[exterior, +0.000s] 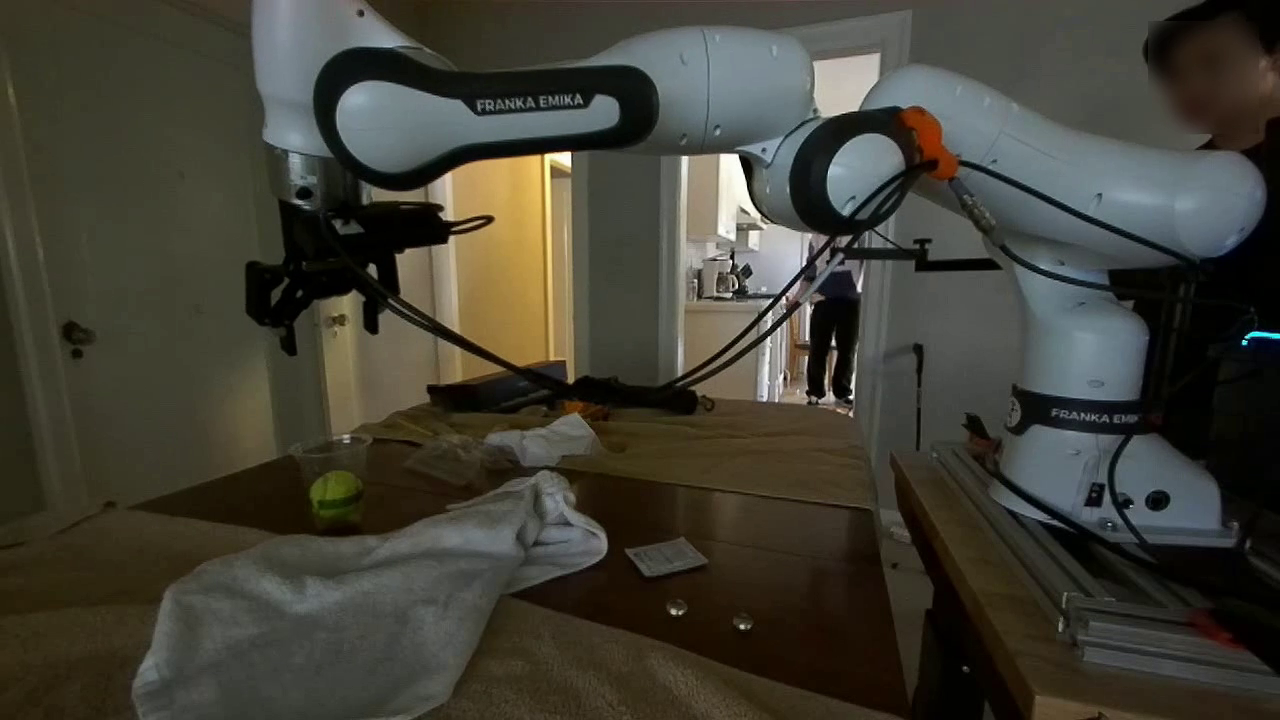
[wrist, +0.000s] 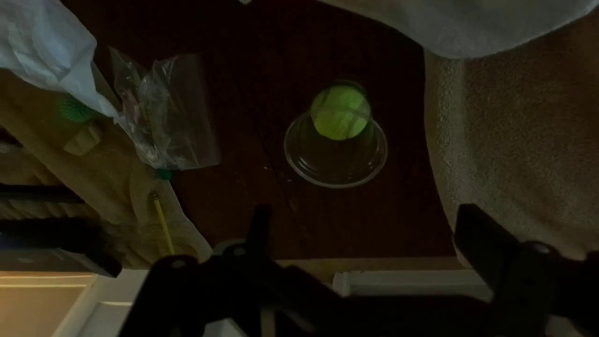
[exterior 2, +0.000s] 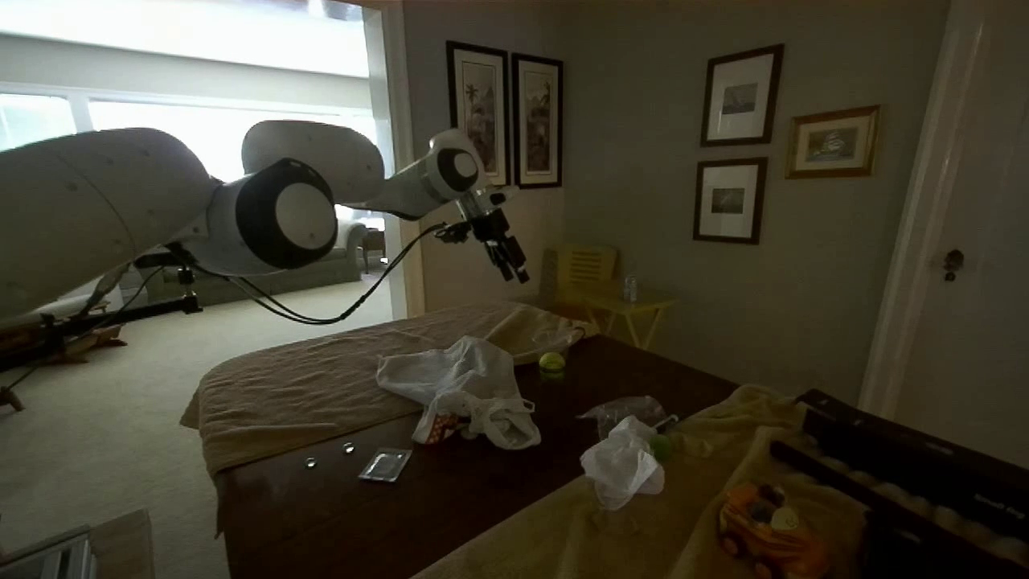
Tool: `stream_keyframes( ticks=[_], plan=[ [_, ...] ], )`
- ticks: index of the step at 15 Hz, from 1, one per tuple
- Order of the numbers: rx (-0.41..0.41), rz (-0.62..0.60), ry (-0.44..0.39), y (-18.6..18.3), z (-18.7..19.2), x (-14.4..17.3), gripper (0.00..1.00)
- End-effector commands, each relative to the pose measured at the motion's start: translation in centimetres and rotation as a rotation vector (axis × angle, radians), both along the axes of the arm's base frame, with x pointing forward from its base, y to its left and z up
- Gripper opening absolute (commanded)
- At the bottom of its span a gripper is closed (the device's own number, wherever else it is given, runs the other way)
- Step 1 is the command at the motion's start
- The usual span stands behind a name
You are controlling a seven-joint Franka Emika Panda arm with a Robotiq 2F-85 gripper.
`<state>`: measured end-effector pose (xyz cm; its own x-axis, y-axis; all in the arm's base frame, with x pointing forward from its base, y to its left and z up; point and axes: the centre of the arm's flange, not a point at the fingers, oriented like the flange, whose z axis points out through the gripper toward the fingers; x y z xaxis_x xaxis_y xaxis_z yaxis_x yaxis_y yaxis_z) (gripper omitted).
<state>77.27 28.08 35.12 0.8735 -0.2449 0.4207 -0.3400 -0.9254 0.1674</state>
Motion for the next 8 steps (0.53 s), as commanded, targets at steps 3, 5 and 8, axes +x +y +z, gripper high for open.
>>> stream_keyframes(
  ticks=[3, 5, 8],
  plan=[
    [0.183, 0.108, -0.091, -7.3, -0.1, 2.6, 1.00],
    [0.253, 0.156, -0.094, -8.9, -0.4, 3.7, 1.00],
    [0.263, 0.188, 0.001, -10.0, -1.1, 4.1, 1.00]
  ],
)
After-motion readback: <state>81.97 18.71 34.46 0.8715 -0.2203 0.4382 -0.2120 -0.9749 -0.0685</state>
